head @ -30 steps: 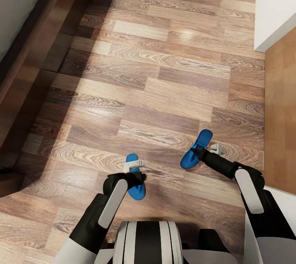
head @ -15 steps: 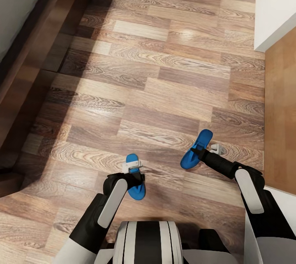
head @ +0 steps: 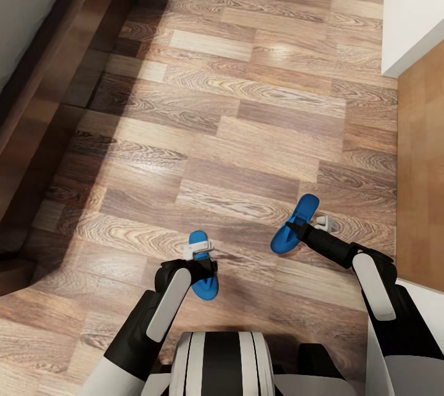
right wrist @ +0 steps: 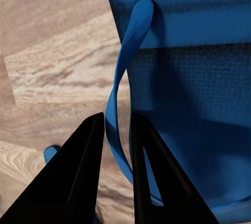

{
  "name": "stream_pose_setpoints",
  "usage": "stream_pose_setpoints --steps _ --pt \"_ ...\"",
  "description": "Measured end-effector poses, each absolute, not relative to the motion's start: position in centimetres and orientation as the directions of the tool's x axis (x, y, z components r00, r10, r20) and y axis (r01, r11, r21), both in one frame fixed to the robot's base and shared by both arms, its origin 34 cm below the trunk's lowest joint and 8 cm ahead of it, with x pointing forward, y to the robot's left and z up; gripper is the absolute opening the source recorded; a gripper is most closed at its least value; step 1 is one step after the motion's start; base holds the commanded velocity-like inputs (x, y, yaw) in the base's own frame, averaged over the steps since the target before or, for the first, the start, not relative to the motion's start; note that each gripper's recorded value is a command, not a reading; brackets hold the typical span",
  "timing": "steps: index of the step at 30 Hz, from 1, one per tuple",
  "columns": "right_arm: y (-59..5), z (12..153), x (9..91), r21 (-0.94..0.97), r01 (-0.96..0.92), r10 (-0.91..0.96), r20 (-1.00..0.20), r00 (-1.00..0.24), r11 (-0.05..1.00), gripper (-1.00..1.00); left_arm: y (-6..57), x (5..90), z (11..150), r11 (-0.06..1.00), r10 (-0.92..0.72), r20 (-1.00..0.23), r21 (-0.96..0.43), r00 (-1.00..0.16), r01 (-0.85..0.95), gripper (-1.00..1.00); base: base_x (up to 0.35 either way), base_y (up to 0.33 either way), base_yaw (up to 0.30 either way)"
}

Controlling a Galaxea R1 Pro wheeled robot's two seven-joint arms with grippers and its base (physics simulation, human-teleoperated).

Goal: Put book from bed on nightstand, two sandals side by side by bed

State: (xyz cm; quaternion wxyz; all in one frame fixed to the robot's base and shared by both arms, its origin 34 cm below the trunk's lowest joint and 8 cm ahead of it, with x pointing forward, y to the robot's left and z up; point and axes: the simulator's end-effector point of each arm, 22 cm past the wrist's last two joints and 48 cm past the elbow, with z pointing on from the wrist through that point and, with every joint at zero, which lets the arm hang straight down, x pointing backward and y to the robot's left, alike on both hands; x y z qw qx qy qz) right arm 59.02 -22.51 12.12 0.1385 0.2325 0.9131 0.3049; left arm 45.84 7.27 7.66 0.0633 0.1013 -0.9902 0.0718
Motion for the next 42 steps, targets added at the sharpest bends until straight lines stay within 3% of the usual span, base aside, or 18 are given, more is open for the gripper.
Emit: stream_pose_setpoints --steps 42 --pt "-22.5 11.9 59.0 0.620 0.341 0.509 -0.110 -0.854 0.706 -1.00 7.5 42.7 5.8 0.972 -0.191 0.203 -0.096 -0.960 -0.214 1.00 0.000 0.000 0.000"
